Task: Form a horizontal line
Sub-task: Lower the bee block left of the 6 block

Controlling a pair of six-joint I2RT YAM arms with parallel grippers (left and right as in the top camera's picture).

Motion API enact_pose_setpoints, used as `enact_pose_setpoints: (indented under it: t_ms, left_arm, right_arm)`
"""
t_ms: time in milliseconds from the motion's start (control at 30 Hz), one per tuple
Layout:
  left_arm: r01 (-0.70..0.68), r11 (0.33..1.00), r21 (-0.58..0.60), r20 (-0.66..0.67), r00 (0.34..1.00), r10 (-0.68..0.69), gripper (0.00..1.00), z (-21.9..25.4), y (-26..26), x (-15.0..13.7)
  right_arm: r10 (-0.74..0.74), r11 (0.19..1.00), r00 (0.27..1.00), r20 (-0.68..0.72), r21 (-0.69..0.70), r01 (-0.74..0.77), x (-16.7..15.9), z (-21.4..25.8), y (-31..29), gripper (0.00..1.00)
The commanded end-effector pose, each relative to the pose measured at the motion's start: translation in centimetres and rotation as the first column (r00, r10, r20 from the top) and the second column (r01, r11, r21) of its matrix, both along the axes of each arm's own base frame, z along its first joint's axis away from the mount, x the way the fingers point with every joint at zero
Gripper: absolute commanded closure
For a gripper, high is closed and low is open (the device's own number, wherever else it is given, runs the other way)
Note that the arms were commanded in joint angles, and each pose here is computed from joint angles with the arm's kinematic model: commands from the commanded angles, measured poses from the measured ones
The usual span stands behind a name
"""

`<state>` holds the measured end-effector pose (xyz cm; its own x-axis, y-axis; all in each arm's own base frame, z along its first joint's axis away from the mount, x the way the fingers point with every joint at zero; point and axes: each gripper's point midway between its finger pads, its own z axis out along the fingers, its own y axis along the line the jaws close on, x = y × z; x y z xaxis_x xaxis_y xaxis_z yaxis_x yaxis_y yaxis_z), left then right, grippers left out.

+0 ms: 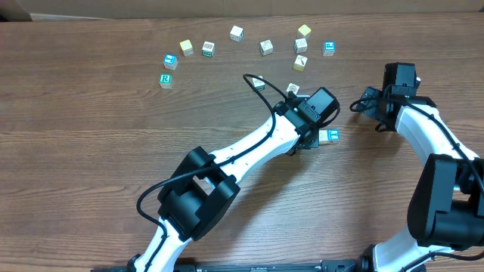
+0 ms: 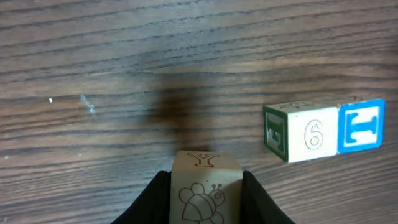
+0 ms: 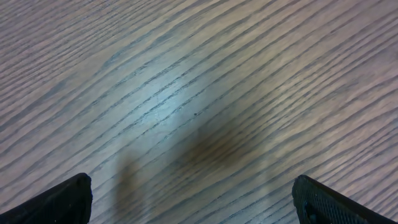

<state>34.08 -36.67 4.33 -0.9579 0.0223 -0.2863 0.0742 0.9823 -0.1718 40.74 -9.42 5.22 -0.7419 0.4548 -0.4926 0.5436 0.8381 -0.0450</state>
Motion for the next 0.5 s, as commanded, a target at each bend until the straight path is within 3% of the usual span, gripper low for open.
enact_pose_setpoints:
  t_ms: [0, 467]
  left_arm:
    - [-0.013, 1.000, 0.015, -0.018, 1.000, 0.013, 0.77, -1.14, 0.21, -0.61]
    - [-0.015, 1.000, 0.017, 0.000, 1.000, 0.015, 0.77, -1.06, 0.15, -0.35]
  right_arm:
    - [-0.003, 1.000, 1.000, 0.018, -0.007, 0.003, 0.48, 0.56, -0.21, 0.00]
    - [-0.003, 1.000, 1.000, 0.018, -0.007, 0.003, 0.49, 0.56, -0.20, 0.00]
